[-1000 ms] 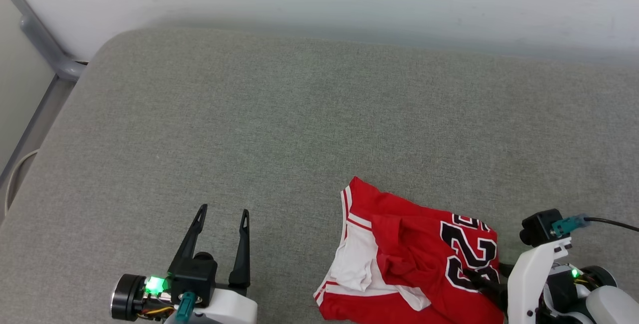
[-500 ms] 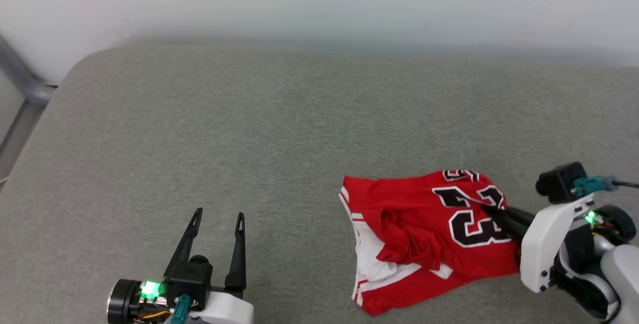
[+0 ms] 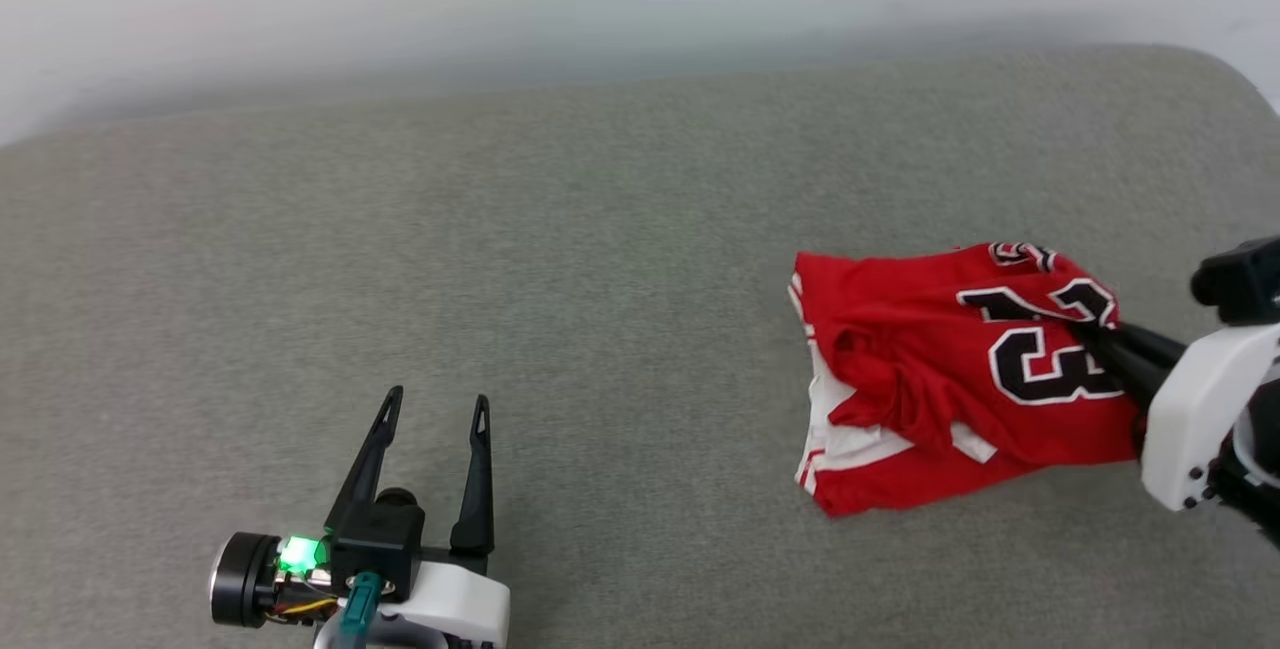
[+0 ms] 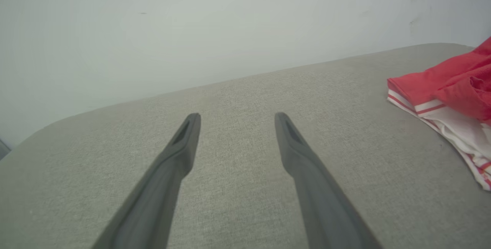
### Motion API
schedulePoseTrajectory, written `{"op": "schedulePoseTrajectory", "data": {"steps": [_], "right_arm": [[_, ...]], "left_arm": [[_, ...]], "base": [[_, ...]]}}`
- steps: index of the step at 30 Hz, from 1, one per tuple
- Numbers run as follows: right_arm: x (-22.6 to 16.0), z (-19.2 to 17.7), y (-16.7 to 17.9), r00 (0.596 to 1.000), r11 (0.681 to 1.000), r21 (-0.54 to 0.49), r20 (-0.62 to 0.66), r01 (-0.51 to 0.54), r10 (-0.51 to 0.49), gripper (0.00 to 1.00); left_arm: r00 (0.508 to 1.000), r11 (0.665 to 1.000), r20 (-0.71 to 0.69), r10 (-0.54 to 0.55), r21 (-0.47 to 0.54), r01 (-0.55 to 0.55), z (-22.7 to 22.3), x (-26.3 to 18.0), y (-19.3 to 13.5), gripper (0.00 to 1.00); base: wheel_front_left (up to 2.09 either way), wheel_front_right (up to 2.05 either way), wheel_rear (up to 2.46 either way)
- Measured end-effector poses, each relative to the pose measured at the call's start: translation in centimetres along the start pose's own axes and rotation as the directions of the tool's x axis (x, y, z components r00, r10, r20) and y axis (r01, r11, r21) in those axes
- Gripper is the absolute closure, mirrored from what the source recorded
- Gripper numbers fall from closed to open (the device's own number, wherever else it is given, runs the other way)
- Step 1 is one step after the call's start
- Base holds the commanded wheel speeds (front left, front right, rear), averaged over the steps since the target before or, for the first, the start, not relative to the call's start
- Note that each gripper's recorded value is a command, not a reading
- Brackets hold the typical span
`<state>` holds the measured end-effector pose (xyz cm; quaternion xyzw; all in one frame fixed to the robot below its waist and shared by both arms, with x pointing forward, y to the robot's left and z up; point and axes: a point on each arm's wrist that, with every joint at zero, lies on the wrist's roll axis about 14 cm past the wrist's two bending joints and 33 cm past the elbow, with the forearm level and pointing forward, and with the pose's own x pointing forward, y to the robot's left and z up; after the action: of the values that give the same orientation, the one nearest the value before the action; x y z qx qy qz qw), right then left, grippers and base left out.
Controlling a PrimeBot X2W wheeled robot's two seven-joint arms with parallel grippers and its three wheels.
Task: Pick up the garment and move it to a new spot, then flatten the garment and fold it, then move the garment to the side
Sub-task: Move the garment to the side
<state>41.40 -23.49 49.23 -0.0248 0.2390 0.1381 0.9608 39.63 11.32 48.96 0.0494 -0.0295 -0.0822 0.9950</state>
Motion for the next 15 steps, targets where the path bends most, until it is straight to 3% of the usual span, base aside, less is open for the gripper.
{"op": "schedulePoseTrajectory", "data": {"steps": [8, 15], "right_arm": [[-0.4, -1.3, -6.6, 0.982, 0.986, 0.025, -0.094, 0.166, -0.163, 1.0], [-0.1, -3.1, -13.7, 0.919, 0.942, -0.007, -0.219, 0.335, -0.328, 1.0]], "left_arm": [[0.999, 0.999, -0.001, -0.049, -0.01, 0.049, -0.9, 2.6, -1.3, 0.0], [0.997, 0.997, -0.003, -0.072, -0.008, 0.072, -2.3, 5.1, -1.4, 0.0]], "base": [[0.0, 0.0, 0.0], [0.0, 0.0, 0.0]]}}
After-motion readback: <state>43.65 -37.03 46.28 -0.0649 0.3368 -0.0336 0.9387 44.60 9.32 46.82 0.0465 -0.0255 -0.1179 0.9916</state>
